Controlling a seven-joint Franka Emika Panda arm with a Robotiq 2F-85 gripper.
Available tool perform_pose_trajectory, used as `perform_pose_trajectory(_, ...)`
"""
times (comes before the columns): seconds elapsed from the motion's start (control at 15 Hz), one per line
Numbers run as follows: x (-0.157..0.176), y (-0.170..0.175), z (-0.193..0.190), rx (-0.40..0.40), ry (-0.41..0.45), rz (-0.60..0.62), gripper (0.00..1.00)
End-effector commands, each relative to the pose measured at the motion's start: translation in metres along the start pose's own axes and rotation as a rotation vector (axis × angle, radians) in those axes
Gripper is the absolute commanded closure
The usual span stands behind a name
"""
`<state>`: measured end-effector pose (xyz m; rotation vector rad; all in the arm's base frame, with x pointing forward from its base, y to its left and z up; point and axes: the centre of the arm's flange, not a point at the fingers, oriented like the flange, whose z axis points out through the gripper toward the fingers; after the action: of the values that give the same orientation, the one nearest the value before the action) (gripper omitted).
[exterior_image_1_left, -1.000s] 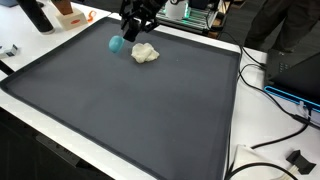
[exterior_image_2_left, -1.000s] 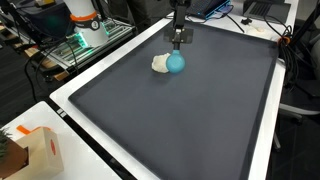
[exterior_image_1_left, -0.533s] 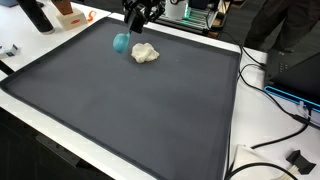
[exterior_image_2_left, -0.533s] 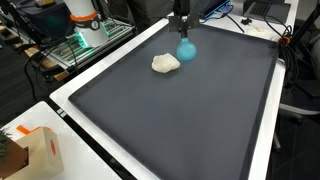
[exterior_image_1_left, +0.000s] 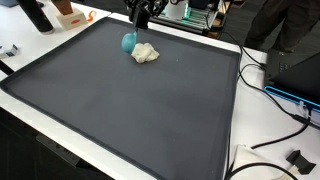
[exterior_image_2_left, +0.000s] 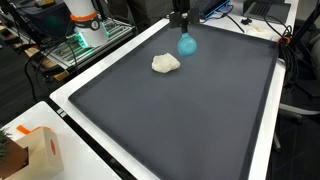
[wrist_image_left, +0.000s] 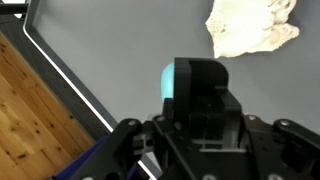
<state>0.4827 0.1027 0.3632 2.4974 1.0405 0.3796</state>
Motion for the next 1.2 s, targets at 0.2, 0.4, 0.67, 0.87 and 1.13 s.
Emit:
perform_pose_trajectory(0.2,-0.014,0.013,-0.024,0.145,0.053,0.002,0.75)
perform_pose_trajectory(0.4,-0.016,0.018,-0.030,0.183,0.067,0.026,0.75)
perform_pose_trajectory(0.67,-0.019,0.026,-0.037,0.209,0.053,0.095,0.75)
perform_pose_trajectory(0.87,-0.024,0.031,-0.041,0.243,0.012,0.143,0.75)
perform_pose_trajectory(1.13,-0.032,0.039,-0.042,0.317,-0.033,0.205,0.75)
